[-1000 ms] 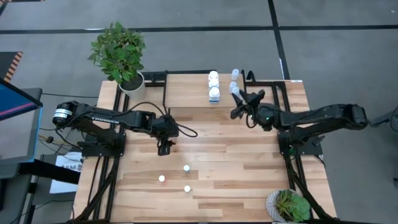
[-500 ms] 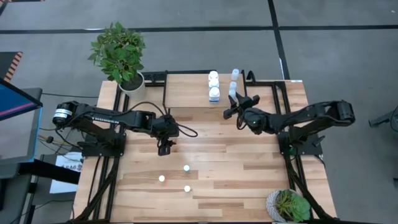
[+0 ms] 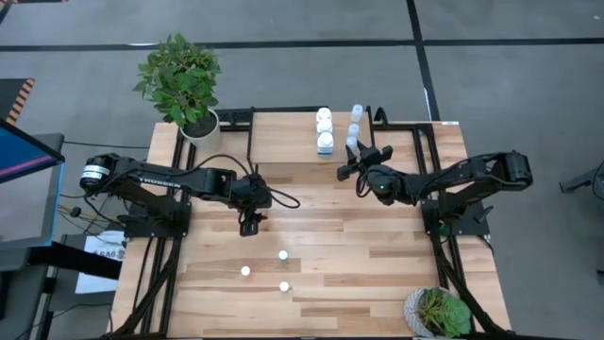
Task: Pick and place medicine bottles onto shelf by color
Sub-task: Align the white transparent bottle with the other white transparent bottles on the shelf, then put the blue bottle on the shelf, then align the orange bottle with the blue bottle on the shelf
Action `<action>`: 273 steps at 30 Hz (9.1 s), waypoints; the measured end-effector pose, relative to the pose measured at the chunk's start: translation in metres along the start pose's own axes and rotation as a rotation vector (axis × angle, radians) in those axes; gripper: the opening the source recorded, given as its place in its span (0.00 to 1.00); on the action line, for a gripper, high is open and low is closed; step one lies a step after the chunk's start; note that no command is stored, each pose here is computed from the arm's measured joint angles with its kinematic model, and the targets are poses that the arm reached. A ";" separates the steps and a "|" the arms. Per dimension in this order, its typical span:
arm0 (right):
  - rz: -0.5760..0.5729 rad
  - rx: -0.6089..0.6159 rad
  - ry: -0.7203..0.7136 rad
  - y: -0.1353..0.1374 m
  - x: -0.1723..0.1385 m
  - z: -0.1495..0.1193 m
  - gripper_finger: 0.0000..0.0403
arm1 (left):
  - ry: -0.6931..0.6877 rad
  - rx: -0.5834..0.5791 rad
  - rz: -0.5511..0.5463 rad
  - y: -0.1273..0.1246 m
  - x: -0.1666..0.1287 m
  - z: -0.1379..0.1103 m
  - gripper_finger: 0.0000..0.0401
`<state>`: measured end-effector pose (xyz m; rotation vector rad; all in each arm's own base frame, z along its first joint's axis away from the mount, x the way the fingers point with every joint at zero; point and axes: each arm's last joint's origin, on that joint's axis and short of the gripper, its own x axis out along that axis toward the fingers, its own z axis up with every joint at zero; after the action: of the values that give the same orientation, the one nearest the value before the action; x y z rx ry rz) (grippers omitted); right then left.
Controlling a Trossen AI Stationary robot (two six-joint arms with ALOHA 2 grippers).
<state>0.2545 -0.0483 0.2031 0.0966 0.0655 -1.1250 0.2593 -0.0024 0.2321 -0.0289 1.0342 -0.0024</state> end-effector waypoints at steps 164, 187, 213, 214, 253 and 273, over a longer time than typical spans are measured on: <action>0.982 -0.027 0.350 -0.021 -0.188 0.049 0.56 | -0.313 -0.296 0.416 0.189 -0.112 0.103 0.21; 0.981 -0.034 0.352 -0.021 -0.188 0.048 0.56 | -0.189 -0.347 0.349 0.219 -0.055 0.109 0.21; 1.000 -0.029 0.376 -0.021 -0.189 0.048 0.56 | -0.145 -0.334 0.333 0.224 -0.042 0.107 0.41; 1.000 -0.029 0.375 -0.021 -0.189 0.048 0.56 | -0.160 -0.331 0.338 0.225 -0.042 0.108 0.42; 1.003 -0.010 0.372 -0.021 -0.189 0.049 0.56 | 0.364 -0.061 -0.158 -0.061 -0.038 0.031 0.39; 1.000 -0.012 0.371 -0.021 -0.189 0.049 0.56 | 0.209 -0.061 -0.100 -0.139 -0.009 -0.081 0.39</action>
<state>0.1549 0.1068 0.2702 0.2891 0.3168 -0.0971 0.1865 -0.1429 0.2015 -0.1388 1.2403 -0.0661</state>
